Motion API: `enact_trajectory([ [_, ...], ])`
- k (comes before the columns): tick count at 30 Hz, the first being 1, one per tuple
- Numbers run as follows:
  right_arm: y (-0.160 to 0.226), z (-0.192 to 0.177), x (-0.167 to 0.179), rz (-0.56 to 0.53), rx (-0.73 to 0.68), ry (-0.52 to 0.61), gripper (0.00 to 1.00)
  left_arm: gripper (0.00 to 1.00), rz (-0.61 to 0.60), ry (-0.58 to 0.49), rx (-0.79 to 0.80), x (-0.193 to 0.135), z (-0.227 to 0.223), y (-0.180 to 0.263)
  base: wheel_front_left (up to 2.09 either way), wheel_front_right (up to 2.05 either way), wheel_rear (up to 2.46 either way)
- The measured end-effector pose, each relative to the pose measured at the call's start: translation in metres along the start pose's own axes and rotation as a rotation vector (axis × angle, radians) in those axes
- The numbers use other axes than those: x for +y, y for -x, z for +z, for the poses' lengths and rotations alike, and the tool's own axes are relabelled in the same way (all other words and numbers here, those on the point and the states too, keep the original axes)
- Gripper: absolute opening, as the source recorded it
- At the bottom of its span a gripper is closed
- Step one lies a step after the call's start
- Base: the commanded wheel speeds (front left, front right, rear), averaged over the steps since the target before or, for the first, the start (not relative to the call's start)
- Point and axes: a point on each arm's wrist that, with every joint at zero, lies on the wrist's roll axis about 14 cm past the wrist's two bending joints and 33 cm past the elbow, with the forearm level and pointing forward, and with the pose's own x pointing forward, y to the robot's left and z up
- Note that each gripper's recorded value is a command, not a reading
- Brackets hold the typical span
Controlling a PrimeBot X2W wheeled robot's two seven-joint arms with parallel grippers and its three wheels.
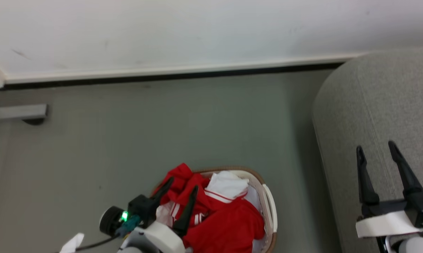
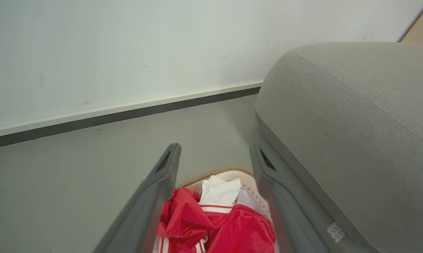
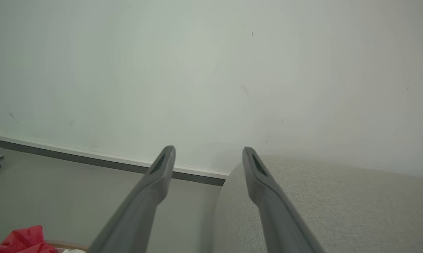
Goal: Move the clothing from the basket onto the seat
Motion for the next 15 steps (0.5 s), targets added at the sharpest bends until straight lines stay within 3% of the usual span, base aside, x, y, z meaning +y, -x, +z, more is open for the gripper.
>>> enact_trajectory([
  [7, -0.034, -0.007, -0.007, -0.012, -0.012, -0.016, 1.0, 1.0, -0.145, -0.06, 0.237, -0.015, -0.064, -0.033, 0.0, 0.0, 0.0],
  [15, -0.047, -0.026, -0.028, -0.067, 0.014, -0.06, 1.0, 1.0, -0.295, -0.114, 0.494, -0.033, -0.143, -0.048, 0.0, 0.0, 0.0],
])
